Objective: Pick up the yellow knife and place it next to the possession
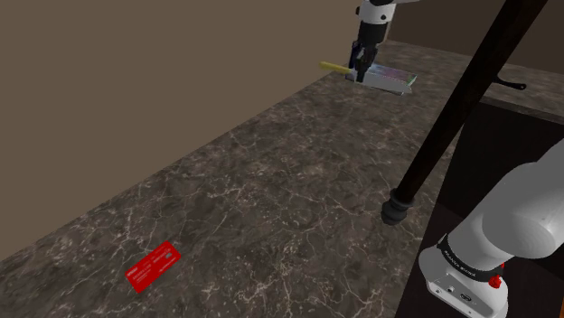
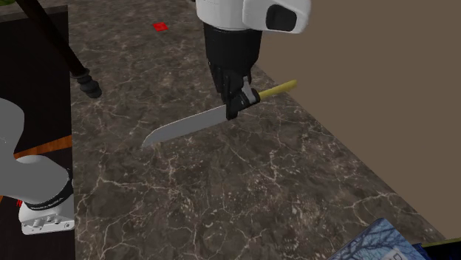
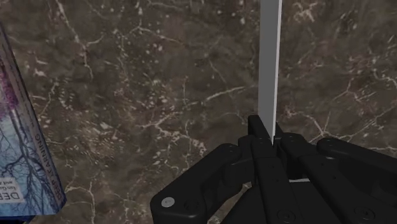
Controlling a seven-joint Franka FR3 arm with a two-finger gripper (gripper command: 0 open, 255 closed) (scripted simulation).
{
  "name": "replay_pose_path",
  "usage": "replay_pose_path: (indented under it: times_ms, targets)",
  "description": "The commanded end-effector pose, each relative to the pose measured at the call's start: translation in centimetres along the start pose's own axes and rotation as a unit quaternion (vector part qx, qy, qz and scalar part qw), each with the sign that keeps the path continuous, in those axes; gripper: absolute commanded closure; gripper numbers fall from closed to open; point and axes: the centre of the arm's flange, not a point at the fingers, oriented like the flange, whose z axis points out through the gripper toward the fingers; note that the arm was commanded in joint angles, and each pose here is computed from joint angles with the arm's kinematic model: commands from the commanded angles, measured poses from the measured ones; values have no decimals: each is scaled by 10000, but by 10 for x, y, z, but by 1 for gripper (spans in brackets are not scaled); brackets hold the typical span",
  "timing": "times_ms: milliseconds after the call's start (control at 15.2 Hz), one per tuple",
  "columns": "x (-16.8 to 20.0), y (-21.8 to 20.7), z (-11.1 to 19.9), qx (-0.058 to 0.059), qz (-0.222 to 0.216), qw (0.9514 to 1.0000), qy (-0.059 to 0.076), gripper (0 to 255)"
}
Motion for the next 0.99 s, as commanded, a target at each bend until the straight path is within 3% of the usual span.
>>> replay_pose_path:
  times_ms: [0,924]
  targets:
    - [-4,-21,-2,0,1,10000,-3,255]
    - [-32,-203,-2,0,1,10000,-3,255]
